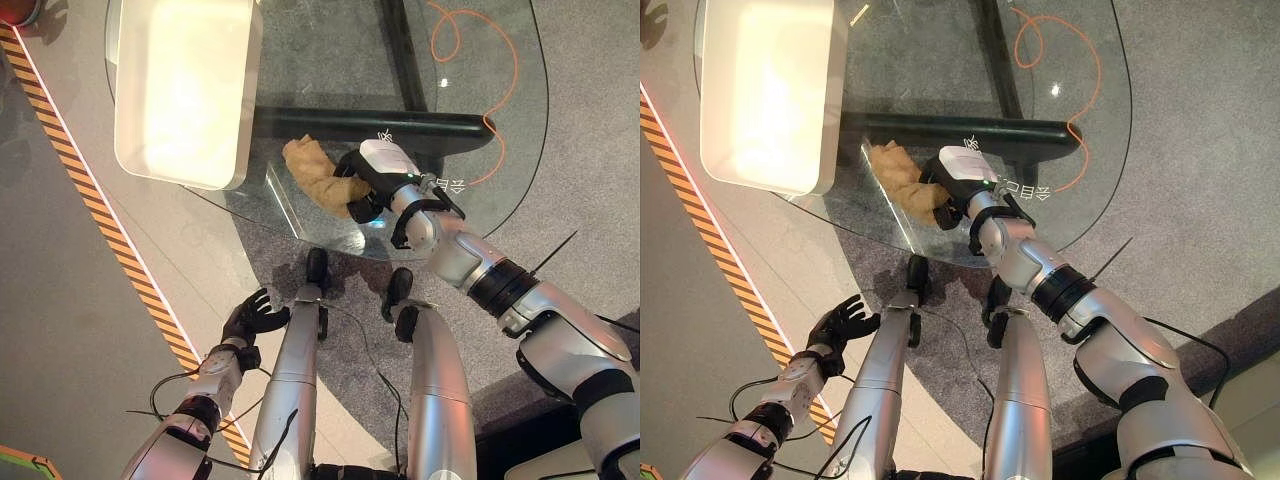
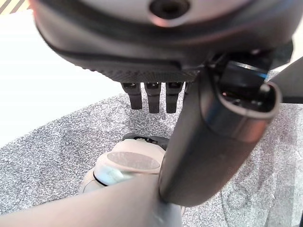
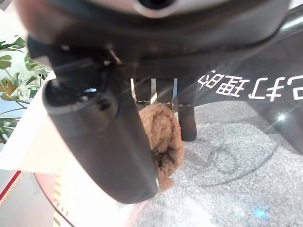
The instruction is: Wipe the table with a cloth and put it in the basket.
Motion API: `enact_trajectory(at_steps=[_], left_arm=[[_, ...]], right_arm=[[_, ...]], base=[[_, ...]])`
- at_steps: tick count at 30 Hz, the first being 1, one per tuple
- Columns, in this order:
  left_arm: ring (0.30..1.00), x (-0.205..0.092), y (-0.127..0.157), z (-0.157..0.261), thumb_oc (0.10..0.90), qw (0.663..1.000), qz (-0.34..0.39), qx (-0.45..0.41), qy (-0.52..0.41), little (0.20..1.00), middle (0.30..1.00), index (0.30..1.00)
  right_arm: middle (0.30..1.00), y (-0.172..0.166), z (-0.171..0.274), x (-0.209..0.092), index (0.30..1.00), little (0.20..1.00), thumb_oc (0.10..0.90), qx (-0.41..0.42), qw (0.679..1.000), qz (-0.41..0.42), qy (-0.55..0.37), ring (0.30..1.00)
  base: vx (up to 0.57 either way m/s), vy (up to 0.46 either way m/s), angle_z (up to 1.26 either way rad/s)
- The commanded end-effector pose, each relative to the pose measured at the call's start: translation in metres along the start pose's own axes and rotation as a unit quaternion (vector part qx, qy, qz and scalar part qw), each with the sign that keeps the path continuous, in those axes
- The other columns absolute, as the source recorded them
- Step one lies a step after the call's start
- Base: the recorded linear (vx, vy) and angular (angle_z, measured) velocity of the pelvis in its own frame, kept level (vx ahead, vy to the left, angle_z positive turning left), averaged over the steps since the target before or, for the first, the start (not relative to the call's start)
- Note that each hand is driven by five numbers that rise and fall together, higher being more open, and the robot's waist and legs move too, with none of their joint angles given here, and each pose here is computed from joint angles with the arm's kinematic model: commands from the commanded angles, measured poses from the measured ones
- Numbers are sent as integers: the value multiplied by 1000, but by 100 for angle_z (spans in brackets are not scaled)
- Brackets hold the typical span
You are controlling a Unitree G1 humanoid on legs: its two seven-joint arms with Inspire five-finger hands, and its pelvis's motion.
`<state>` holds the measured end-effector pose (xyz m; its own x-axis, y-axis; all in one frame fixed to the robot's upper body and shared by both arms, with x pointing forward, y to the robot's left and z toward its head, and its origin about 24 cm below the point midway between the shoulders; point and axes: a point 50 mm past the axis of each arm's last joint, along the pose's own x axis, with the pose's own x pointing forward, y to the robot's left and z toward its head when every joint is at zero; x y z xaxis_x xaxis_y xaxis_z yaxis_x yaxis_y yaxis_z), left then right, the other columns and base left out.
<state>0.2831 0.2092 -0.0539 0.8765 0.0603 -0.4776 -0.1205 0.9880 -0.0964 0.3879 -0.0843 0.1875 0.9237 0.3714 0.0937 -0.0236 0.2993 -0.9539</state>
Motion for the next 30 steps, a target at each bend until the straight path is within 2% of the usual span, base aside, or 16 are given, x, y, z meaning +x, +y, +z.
enact_trajectory(at_steps=[1,7,10,13,19,26,30], left_arm=[[900,1,-18,-3,800,1000,-20,4,1,900,900,900],[900,0,-15,-8,800,1000,-19,3,9,900,900,900],[900,-1,-12,-10,800,1000,-18,2,11,900,900,900],[900,-3,-8,-14,800,1000,-18,2,13,900,900,900],[900,-7,0,-19,800,1000,-14,-1,15,900,900,900],[900,-10,8,-20,800,1000,-9,-13,12,900,900,900],[900,-10,13,-17,800,1000,-7,-18,9,900,900,900]], right_arm=[[300,1,58,-2,300,200,100,25,991,-16,-132,300],[300,-11,37,1,300,200,100,21,993,-82,-81,300],[300,-33,14,4,300,200,100,20,987,-154,-31,300],[300,-62,-14,2,300,200,100,28,969,-243,34,300],[300,-114,-64,-17,300,200,100,43,908,-394,138,300],[300,-144,-103,-48,300,200,100,42,843,-497,201,300],[300,-154,-119,-62,300,200,100,32,819,-527,227,300]], base=[[0,0,0],[29,5,3],[0,0,0],[0,0,0],[0,0,0],[0,0,0],[0,0,0]])
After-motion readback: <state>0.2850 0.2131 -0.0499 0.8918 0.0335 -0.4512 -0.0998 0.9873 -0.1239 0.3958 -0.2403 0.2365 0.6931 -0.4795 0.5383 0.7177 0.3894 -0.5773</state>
